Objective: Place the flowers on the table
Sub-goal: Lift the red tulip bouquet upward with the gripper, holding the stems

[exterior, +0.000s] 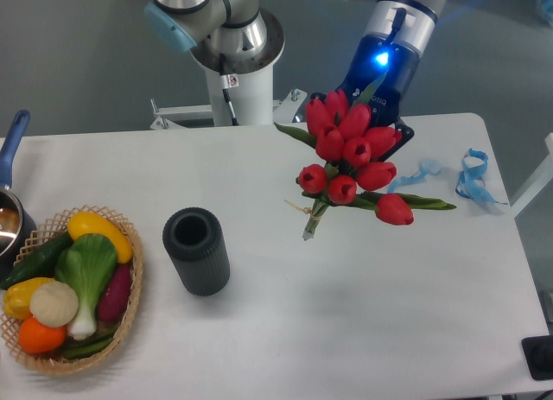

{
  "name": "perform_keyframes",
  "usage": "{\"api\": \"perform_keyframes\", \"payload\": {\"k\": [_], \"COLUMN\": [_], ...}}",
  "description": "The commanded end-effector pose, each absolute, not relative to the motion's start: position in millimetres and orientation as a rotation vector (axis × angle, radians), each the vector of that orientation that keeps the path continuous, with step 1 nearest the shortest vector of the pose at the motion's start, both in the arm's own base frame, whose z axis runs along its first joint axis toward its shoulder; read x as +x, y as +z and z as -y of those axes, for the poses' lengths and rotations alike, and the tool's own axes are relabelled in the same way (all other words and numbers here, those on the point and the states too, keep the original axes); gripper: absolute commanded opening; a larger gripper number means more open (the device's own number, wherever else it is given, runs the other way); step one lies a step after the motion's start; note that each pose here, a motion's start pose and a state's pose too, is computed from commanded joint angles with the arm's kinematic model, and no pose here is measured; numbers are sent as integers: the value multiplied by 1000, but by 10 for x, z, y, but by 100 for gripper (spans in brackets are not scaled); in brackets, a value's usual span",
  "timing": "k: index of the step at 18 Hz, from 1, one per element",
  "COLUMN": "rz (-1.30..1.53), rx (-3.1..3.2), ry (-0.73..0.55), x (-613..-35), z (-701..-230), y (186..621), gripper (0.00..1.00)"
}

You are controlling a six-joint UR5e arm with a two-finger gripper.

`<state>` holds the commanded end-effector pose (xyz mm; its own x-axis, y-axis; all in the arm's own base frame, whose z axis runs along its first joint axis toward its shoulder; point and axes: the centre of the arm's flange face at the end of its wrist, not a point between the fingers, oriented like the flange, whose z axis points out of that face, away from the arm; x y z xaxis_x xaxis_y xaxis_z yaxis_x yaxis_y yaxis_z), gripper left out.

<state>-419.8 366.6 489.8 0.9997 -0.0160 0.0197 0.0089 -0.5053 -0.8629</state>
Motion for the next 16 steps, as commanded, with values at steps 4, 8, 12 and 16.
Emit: {"api": "perform_keyframes", "payload": {"k": [4, 8, 12, 16], "rz": [-6, 16, 40, 72], "rx": [-2102, -2185, -2277, -2394], "ry": [-16, 62, 160, 254], "x": [-4195, -4228, -4206, -4151], "z": [-3653, -3604, -3524, -3433], "y": [4935, 4966, 5019, 4954], "gripper": [32, 32, 32, 32]}}
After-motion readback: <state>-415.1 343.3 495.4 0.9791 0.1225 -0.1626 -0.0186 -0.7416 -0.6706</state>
